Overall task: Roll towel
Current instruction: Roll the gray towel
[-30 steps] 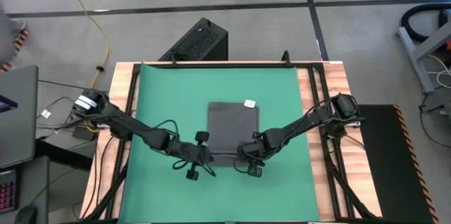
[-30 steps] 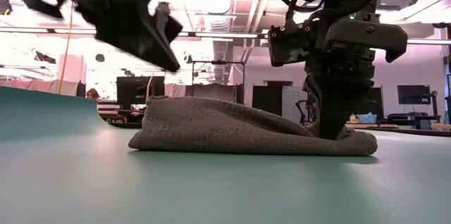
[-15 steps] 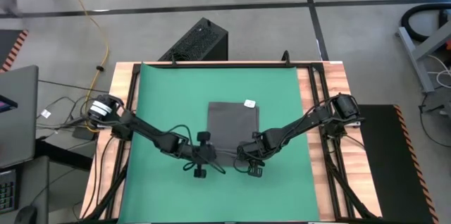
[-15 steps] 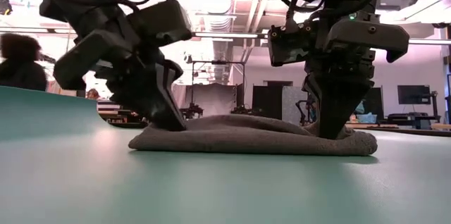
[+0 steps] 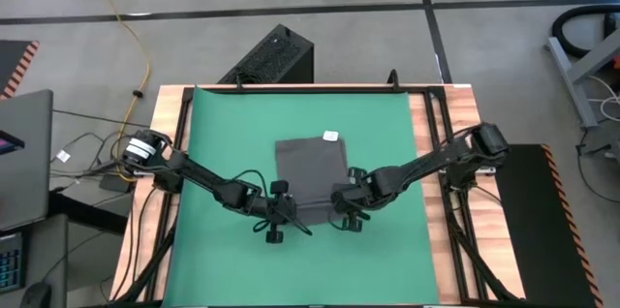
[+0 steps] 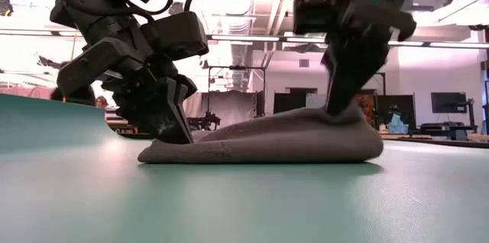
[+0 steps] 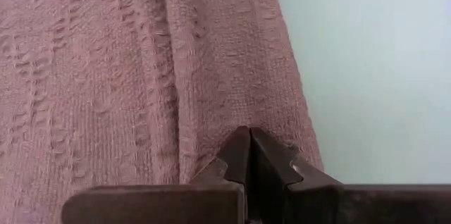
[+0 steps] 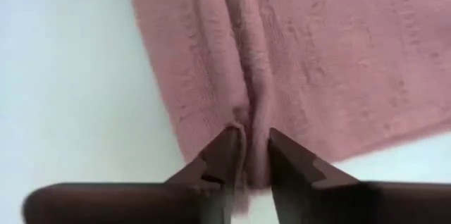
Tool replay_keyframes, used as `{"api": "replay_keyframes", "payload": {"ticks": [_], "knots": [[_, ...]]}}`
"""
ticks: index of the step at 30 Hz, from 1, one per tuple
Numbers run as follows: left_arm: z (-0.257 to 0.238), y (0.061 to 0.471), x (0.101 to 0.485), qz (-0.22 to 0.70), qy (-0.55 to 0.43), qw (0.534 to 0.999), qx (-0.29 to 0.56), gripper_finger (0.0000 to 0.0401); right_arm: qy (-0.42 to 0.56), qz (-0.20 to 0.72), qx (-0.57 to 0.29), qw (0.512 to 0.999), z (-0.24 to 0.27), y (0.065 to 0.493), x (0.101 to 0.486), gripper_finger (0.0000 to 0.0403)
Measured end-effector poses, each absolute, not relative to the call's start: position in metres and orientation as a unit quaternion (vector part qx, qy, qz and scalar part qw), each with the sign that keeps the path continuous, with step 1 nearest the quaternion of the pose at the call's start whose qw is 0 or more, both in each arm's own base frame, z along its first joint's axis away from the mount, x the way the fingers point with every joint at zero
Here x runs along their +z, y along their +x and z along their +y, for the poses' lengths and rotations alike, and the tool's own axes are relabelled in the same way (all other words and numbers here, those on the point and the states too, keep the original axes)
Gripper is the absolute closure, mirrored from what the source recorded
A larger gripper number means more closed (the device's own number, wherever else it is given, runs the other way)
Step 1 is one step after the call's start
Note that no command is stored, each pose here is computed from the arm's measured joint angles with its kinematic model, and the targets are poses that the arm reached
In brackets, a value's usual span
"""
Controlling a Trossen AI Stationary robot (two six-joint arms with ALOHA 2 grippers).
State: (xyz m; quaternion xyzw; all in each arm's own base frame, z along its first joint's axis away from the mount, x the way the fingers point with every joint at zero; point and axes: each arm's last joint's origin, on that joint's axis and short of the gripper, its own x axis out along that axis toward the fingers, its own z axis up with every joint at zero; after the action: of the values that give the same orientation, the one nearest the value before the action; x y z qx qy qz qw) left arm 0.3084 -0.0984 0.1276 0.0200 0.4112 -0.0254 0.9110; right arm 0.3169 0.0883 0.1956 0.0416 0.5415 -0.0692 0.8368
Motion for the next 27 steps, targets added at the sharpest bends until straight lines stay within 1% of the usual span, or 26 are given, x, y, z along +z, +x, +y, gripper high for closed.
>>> {"api": "replay_keyframes", "payload": {"ticks": [4, 7, 9, 11, 13, 16, 21, 27], "knots": [[-0.098, 0.308, 0.128, 0.411, 0.02, 0.911, -0.023, 0.0401, 0.031, 0.547, -0.067, 0.834, 0.085, 0.303, 0.213, 0.0263], [-0.098, 0.308, 0.128, 0.411, 0.021, 0.911, -0.023, 0.0401, 0.007, 0.531, -0.055, 0.846, 0.084, 0.297, 0.226, 0.0236], [-0.098, 0.308, 0.128, 0.412, 0.019, 0.911, -0.022, 0.0401, -0.023, 0.513, -0.029, 0.857, 0.088, 0.296, 0.233, 0.0222], [-0.098, 0.308, 0.127, 0.412, 0.019, 0.911, -0.022, 0.0401, -0.062, 0.493, 0.01, 0.868, 0.096, 0.296, 0.237, 0.0218], [-0.098, 0.308, 0.127, 0.414, 0.02, 0.91, -0.022, 0.0401, -0.086, 0.479, 0.047, 0.873, 0.104, 0.297, 0.239, 0.0224], [-0.098, 0.307, 0.127, 0.417, 0.02, 0.908, -0.02, 0.0401, -0.097, 0.473, 0.073, 0.873, 0.113, 0.301, 0.232, 0.0248], [-0.098, 0.307, 0.126, 0.419, 0.023, 0.907, -0.021, 0.0401, -0.103, 0.483, 0.059, 0.867, 0.112, 0.311, 0.217, 0.0286], [-0.097, 0.306, 0.126, 0.424, 0.024, 0.905, -0.02, 0.0401, -0.097, 0.526, 0.033, 0.844, 0.094, 0.31, 0.178, 0.0306]]}}
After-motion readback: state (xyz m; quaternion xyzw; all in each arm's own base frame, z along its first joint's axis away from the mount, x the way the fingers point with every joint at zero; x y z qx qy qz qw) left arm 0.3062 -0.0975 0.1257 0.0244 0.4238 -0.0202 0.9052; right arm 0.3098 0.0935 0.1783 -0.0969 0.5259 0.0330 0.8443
